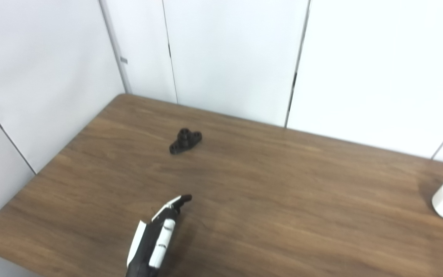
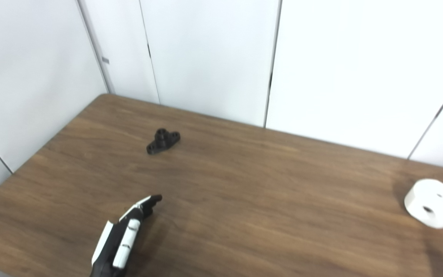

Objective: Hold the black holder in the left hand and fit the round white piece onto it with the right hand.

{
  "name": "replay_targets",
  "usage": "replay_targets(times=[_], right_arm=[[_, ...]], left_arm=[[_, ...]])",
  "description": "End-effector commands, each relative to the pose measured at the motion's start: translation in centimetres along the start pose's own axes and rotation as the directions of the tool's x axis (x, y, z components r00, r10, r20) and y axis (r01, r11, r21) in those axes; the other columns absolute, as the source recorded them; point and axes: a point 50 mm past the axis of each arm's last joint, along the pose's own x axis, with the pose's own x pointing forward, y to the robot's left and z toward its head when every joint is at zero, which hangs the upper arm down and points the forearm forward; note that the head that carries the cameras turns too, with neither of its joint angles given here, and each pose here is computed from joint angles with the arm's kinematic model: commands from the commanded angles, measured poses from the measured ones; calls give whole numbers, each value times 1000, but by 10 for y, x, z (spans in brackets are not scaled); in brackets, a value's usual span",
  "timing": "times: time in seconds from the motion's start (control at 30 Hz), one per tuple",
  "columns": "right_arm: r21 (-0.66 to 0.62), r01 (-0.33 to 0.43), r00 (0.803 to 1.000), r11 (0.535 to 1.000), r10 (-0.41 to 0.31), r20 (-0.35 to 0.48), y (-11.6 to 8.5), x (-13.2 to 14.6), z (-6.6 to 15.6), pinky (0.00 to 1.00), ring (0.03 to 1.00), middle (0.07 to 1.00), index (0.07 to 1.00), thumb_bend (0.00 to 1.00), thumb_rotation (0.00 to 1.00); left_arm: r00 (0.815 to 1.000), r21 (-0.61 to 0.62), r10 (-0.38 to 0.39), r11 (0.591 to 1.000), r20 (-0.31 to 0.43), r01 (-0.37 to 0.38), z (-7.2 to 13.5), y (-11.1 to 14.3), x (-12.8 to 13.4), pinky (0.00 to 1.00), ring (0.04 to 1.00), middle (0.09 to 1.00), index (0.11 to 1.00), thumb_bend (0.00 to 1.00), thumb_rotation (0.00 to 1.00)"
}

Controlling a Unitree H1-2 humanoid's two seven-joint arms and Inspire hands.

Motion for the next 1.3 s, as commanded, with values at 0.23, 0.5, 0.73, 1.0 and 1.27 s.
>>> replay_targets(times=[0.23,0.5,0.73,1.0,1.27], right_arm=[[44,27,993,999,-22,-120,8,-24,-31,1000,1000,980,981,594,1000],[41,25,993,999,-20,-115,13,-24,-31,1000,1000,990,991,556,1000],[15,-33,997,999,34,-64,18,-23,-31,1000,1000,1000,1000,573,1000],[25,-22,995,999,24,-94,25,-26,-27,1000,1000,1000,1000,616,1000],[23,-34,994,999,36,-108,29,-27,-22,1000,1000,1000,1000,616,1000]], left_arm=[[998,-8,-2,1000,-59,2,-7,-19,-15,897,912,888,818,442,713],[994,131,107,986,-34,-102,8,-10,-10,891,890,850,786,477,394],[981,246,181,950,72,-193,27,9,22,829,859,840,790,633,178],[958,351,260,891,125,-287,41,29,55,882,882,842,768,833,248],[944,515,309,795,111,-321,51,42,88,891,904,867,785,821,315]])
